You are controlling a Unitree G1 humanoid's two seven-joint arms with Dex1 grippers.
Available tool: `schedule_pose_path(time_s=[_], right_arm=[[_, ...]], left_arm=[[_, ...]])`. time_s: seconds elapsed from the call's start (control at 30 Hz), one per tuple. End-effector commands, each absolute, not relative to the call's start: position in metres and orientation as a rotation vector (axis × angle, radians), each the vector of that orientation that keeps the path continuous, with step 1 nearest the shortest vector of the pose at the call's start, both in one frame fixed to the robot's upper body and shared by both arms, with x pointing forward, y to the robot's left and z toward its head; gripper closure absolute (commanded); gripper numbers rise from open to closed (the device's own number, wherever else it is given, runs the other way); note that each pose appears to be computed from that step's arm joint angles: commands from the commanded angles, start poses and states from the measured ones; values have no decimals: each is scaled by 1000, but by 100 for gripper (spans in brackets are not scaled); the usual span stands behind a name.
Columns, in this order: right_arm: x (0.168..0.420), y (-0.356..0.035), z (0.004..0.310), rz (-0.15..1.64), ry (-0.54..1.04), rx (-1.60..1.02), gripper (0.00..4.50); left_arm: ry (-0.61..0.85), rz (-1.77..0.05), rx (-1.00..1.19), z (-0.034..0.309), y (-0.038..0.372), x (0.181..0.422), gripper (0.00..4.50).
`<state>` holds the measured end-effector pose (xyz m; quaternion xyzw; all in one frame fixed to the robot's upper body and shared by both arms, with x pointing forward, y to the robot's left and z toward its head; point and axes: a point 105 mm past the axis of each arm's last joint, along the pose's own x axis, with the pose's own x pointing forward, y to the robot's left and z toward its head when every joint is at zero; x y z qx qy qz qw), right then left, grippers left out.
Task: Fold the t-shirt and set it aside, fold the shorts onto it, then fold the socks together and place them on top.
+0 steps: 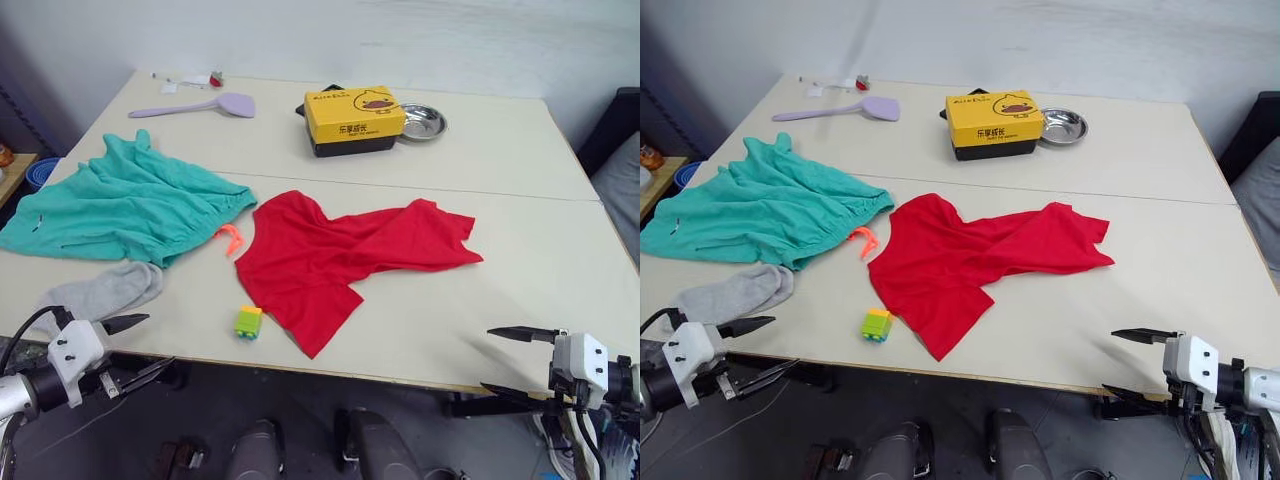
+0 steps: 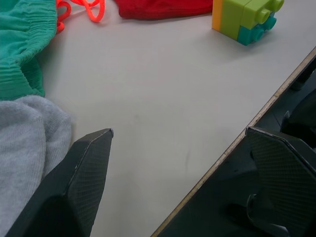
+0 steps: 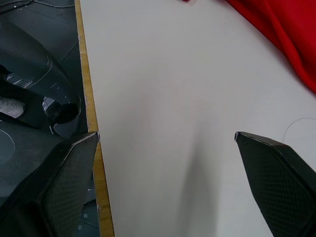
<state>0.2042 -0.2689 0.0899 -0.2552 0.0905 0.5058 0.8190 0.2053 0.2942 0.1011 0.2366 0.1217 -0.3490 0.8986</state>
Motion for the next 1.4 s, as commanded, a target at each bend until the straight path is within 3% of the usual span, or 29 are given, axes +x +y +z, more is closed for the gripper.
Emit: schedule_pose_path(time_s=[0.03, 0.23, 0.33, 0.43, 0.6, 0.77, 1.1, 1.2, 1.37, 1.4], right_arm=[[206, -266, 97, 1071, 145, -550, 3], [211, -256, 104, 1043, 70, -551, 3], [209, -235, 124, 1080, -85, -464, 3], [208, -218, 141, 1100, -119, -320, 3], [207, -186, 179, 1164, -286, -301, 3], [209, -171, 182, 1208, -302, -343, 3], [215, -173, 165, 1193, -264, -341, 3], [214, -177, 157, 1186, -261, -338, 0], [212, -184, 145, 1181, -255, -335, 0], [211, -185, 144, 1181, -255, -335, 0]], left_arm=[[219, -732, 503, 113, 293, 206, 0], [225, -772, 414, 120, 289, 207, 0], [242, -812, 355, 124, 283, 209, 0], [281, -902, 241, 130, 271, 207, 0], [280, -1044, 338, 138, 241, 217, 0], [188, -1105, 475, 139, 215, 247, 0], [250, -1300, 517, 101, 188, 267, 0], [210, -1293, 534, 99, 183, 275, 61], [225, -1324, 578, 92, 187, 272, 228], [226, -1324, 582, 92, 189, 271, 235]])
